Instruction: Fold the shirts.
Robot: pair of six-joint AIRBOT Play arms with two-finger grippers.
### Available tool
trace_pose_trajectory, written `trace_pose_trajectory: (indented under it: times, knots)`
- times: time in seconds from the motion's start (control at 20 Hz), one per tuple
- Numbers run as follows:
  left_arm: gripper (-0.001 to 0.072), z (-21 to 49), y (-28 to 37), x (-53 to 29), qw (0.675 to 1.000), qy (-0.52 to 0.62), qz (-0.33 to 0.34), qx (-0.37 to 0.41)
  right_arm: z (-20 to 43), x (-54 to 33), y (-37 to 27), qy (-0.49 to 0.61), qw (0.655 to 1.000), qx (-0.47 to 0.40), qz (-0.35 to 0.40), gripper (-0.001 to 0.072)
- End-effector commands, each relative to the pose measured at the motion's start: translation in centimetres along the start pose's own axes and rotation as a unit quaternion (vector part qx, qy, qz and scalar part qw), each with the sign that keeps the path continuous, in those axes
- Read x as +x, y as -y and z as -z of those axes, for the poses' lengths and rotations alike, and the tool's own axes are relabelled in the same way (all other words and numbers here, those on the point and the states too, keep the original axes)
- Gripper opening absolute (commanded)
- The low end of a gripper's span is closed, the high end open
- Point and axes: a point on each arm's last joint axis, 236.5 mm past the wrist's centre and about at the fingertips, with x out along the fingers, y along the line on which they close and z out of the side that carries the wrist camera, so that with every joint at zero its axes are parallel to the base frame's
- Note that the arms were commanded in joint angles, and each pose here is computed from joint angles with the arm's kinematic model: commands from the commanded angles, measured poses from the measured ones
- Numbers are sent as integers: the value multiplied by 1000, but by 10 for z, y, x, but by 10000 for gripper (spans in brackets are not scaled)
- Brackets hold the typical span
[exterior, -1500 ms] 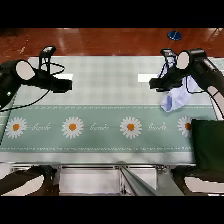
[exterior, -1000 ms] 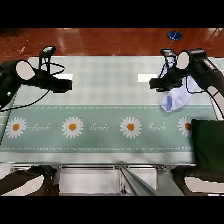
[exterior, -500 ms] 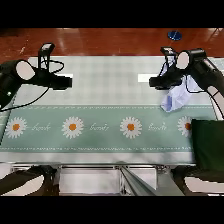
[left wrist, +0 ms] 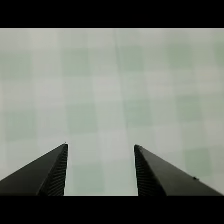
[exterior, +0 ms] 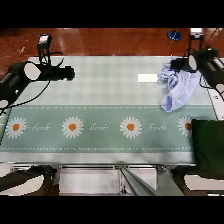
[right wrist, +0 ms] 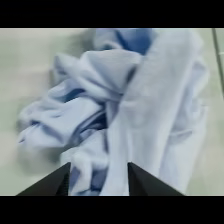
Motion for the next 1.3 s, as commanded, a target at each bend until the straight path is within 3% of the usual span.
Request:
trace_pose_trajectory:
  times: [0.0,0.2,0.55,0.65,0.8,0.95,1.1,1.25]
  knots:
    - [509,-2,-2,6,1000,6,-2,-2,5,31,65,-20,989,148,14,416]
    - [509,2,-2,10,1000,0,-2,-2,33,59,57,-77,986,142,-43,416]
    - [508,48,-13,0,995,-102,-5,7,116,85,27,-226,964,126,-69,397]
    - [508,65,-19,-15,989,-145,-7,4,132,81,16,-259,955,113,-90,298]
    - [507,85,-29,-47,981,-195,-7,5,132,62,-17,-280,940,86,-174,23]
    - [506,76,-31,-80,987,-159,-9,25,79,13,-52,-239,933,52,-266,21]
    - [506,76,-21,-119,994,-110,-4,27,-34,-69,-58,-65,957,16,-283,21]
    - [506,101,-3,-140,997,-75,26,9,-131,-196,-57,121,944,0,-308,21]
